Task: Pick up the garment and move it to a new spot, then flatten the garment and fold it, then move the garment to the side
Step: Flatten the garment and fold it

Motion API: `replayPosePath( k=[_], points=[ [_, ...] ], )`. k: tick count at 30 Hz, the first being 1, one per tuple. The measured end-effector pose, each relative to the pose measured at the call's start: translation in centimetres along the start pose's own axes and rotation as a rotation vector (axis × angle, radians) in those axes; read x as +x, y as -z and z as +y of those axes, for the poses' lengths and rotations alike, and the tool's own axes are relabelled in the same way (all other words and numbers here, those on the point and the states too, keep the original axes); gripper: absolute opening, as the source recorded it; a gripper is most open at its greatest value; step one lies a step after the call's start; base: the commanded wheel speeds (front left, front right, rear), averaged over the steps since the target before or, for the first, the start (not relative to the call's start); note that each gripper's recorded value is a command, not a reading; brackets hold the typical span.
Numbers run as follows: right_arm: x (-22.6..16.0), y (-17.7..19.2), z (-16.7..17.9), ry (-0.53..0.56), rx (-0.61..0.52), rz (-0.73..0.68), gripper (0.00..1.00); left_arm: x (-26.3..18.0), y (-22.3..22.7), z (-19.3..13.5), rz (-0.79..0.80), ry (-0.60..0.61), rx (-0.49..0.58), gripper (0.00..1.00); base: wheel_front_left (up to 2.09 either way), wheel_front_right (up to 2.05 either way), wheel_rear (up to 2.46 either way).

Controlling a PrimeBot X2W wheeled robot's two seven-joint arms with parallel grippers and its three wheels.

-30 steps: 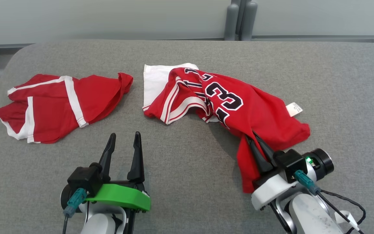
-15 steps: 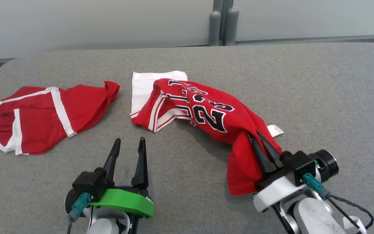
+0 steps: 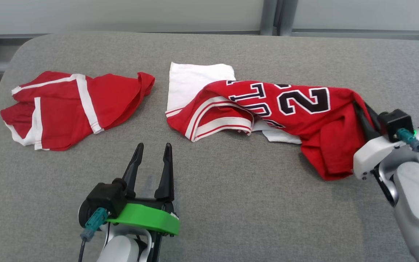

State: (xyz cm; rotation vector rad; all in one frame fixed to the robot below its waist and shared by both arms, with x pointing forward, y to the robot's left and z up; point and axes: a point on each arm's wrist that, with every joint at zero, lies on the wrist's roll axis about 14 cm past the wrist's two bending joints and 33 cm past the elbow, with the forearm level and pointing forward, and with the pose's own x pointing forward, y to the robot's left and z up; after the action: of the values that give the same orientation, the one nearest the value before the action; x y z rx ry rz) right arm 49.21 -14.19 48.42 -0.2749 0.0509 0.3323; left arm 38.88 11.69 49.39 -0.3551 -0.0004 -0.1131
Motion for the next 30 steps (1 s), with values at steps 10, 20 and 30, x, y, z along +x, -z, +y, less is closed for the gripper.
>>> replayPosePath(
  k=[10, 20, 30],
  points=[
    [4.3, 3.5, -3.4, -0.001, -0.068, 0.136, 0.00, 0.5, -0.6, 1.0, -0.016, -0.024, 0.009, 1.00, 0.00, 0.00, 0.00],
    [6.3, 5.7, -3.8, -0.023, -0.081, 0.196, 1.00, 0.9, 0.7, 1.3, 0.020, -0.031, 0.012, 1.00, 0.00, 0.00, 0.00],
    [5.6, 1.1, -5.8, 0.045, -0.049, 0.060, 1.00, 1.3, 1.5, -1.2, 0.043, 0.054, 0.001, 1.00, 0.00, 0.00, 0.00]
  ],
)
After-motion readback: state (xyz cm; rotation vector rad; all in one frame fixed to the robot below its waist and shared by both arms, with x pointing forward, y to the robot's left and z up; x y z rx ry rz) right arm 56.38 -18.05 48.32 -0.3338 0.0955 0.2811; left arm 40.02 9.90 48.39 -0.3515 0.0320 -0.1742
